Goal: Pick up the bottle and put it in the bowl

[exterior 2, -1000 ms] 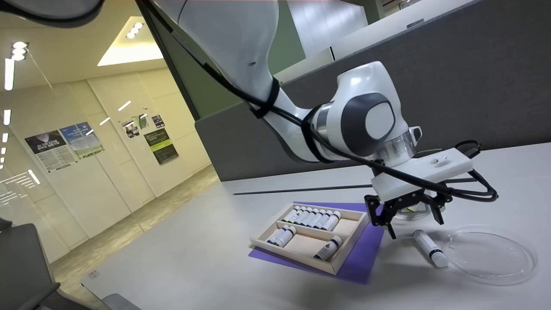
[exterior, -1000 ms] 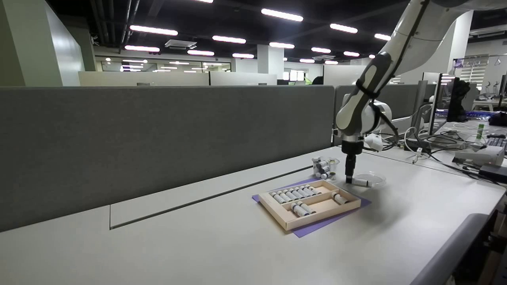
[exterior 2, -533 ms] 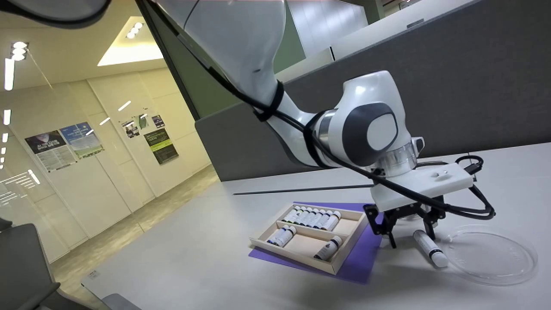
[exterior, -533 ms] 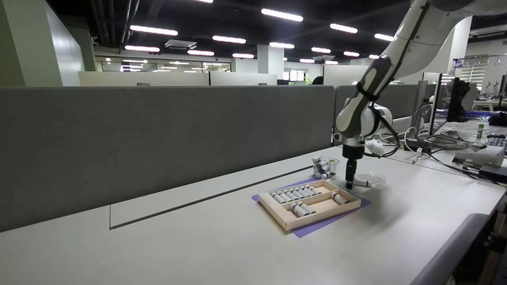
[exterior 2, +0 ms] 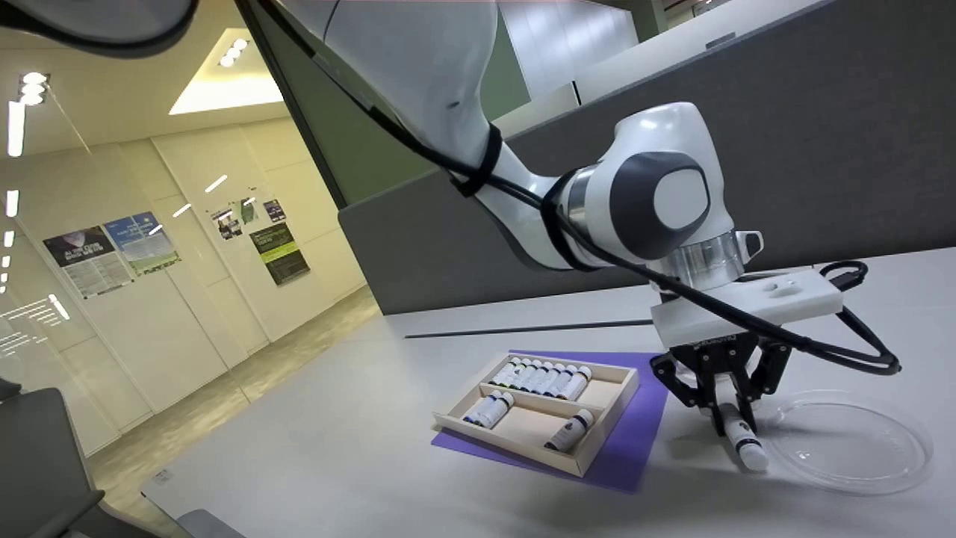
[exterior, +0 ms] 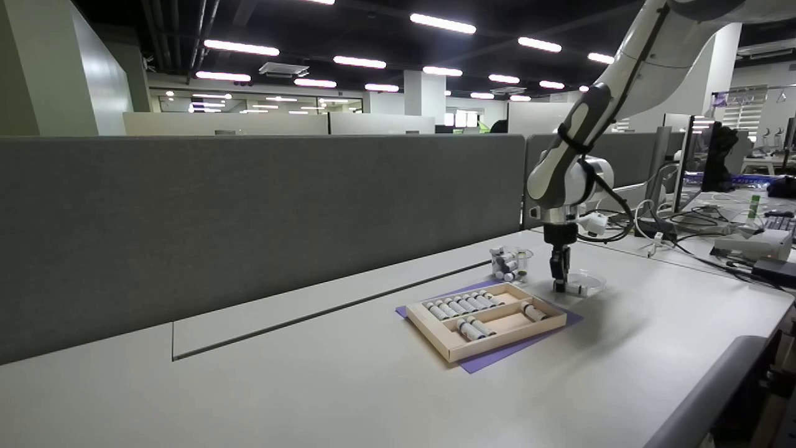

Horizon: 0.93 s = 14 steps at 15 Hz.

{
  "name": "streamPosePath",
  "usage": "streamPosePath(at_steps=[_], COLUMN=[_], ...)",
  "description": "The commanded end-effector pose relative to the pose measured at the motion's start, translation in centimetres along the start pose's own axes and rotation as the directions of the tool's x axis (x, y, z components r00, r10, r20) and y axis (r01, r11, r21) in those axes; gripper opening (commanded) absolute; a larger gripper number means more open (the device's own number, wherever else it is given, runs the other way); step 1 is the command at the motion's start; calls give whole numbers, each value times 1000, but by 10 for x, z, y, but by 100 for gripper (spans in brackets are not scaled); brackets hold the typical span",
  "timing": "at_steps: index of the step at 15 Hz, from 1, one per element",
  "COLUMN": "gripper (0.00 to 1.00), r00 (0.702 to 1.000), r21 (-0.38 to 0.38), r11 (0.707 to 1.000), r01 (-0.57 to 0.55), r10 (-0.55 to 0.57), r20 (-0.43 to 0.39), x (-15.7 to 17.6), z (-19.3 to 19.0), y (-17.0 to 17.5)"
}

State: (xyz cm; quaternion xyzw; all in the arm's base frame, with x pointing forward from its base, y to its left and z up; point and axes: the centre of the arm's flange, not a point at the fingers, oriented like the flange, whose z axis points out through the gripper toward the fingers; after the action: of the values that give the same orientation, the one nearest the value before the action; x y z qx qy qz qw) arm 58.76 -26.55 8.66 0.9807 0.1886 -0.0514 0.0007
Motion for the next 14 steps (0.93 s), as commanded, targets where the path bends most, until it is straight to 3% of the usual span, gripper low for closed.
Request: streamPosePath(at_steps=[1, 6, 10, 14], gripper=[5, 5, 5, 5], r00=[989, 965, 932, 894], r21=[-25, -107, -84, -5], r11=[997, 970, 937, 903], r01=[-77, -216, -340, -430], r10=[80, 229, 347, 427], r20=[125, 128, 106, 136], x=[8, 18, 42, 66], z=[-11, -45, -69, -87], y=[10, 9, -5, -30])
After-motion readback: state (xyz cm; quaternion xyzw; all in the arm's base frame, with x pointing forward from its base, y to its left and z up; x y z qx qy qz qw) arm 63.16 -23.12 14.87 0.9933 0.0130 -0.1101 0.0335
